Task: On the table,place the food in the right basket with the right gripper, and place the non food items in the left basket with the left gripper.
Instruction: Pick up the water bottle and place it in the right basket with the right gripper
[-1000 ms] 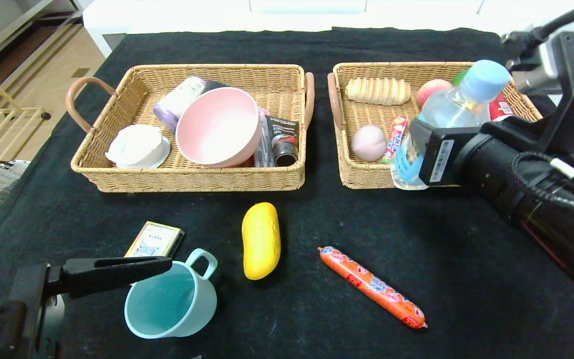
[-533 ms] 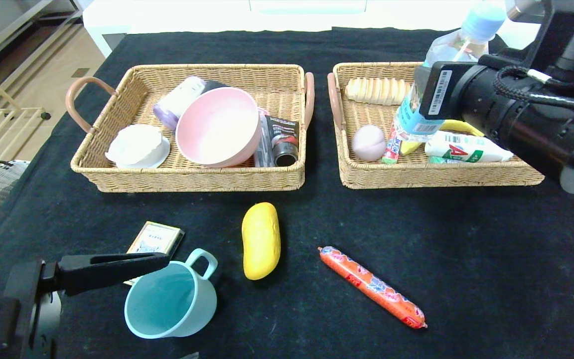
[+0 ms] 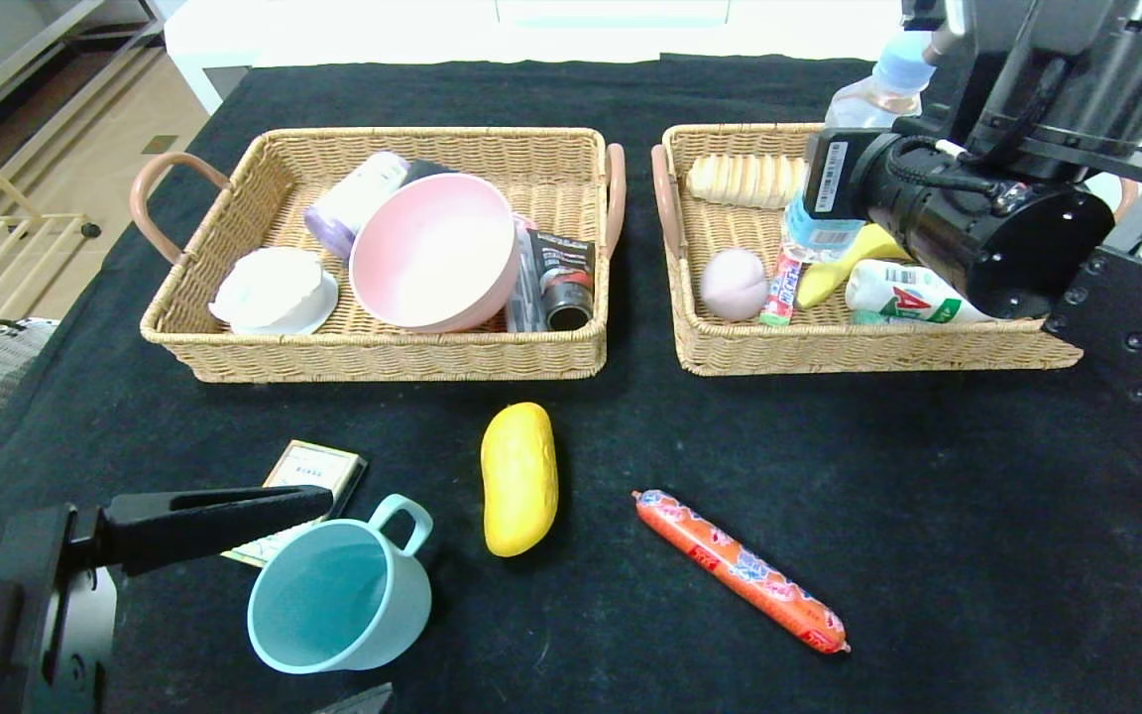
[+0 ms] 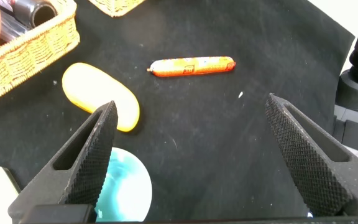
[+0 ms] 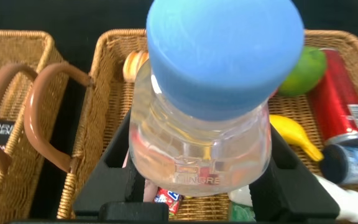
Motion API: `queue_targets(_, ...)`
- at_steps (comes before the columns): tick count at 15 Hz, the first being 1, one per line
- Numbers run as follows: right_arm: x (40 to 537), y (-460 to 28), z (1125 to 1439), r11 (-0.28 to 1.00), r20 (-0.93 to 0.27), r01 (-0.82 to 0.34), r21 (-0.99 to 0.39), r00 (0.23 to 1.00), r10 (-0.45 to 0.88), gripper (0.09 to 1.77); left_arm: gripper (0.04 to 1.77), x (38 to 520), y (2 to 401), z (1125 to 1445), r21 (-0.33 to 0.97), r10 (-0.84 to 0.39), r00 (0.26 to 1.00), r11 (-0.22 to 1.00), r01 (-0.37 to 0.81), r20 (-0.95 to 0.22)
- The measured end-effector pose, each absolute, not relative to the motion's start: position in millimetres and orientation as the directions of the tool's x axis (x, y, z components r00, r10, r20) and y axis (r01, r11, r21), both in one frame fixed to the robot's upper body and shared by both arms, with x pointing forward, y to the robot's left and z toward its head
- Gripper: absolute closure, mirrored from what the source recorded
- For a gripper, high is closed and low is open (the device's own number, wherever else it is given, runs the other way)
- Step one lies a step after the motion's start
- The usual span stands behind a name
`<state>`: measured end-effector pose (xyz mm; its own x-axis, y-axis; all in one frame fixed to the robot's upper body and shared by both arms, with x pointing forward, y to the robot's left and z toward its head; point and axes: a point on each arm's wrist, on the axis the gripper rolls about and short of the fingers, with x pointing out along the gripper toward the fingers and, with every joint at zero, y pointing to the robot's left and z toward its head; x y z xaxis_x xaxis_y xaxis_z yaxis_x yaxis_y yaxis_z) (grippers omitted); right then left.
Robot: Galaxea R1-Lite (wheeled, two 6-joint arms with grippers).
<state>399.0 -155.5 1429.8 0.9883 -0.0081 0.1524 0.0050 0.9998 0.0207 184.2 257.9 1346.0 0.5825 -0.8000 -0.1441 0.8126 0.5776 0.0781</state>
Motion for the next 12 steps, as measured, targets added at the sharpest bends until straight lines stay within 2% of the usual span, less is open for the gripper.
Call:
queue_targets(2, 406.8, -153.2, 1424.1, 1.0, 0.137, -0.021, 0.005, 0.99, 0.02, 0.9, 0.09, 184.3, 257.9, 1345.6, 0.077, -0.8, 0.582, 0.578, 0.813, -0.145)
queue_targets(12, 451.2, -167.3, 1418.3, 0.999, 0.145, 0.047, 0.01, 0.988, -0.048, 0.9, 0.09, 184.6, 257.7, 1344.7, 0.078, -0.8, 0.582, 0.577, 0.813, -0.149)
